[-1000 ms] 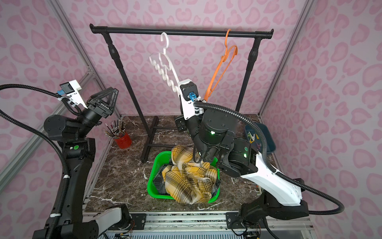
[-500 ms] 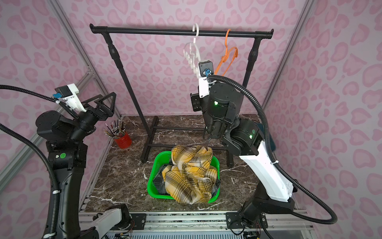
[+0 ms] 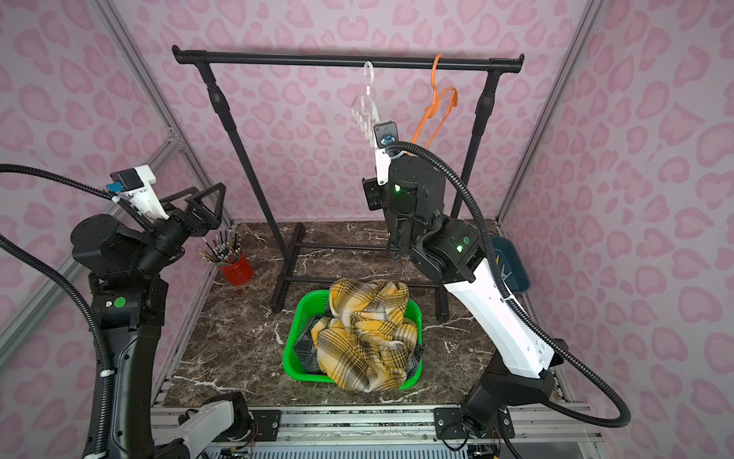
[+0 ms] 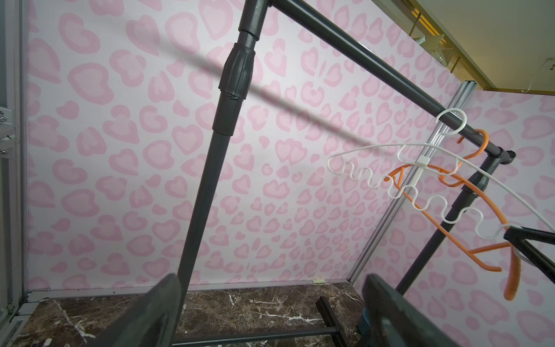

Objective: Remove the clothespins securing long-sleeve shirts to the hanger
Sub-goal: Place the hanger on the clothesline.

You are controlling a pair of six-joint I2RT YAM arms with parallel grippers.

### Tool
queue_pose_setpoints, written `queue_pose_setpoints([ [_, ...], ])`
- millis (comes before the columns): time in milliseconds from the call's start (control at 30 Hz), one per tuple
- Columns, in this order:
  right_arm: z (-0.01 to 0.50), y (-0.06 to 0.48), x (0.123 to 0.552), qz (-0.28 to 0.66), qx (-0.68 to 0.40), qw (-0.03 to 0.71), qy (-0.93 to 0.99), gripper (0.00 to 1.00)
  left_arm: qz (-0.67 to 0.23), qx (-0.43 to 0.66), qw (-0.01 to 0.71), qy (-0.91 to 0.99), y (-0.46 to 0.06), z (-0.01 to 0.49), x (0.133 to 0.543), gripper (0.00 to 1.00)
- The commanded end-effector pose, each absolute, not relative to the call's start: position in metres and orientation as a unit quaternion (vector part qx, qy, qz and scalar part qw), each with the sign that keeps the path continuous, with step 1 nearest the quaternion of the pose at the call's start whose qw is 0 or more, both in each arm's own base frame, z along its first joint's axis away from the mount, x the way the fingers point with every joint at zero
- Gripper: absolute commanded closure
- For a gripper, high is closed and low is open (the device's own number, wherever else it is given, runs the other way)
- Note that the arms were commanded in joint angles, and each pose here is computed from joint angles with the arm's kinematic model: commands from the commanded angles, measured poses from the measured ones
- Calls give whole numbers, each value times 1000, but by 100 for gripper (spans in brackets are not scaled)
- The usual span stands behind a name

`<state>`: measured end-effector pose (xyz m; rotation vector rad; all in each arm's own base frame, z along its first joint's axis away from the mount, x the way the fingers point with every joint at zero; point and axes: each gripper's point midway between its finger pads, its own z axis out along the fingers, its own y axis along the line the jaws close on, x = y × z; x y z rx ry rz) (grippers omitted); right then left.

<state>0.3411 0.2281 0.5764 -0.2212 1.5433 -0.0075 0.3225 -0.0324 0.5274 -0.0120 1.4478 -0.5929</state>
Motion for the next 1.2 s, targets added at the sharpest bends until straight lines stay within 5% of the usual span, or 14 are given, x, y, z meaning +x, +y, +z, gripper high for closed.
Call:
queue_pose_setpoints([
  [0,590,226,345,-6,-80,735,674,100,-262,4,716,647,-33,530,321,3],
  [433,599,216,337,-11,-63,758,649,100,-270,11,714,645,-36,529,322,3],
  [1167,569,216,385,-42,-63,721,689,100,-274,13,712,646,-38,526,322,3],
])
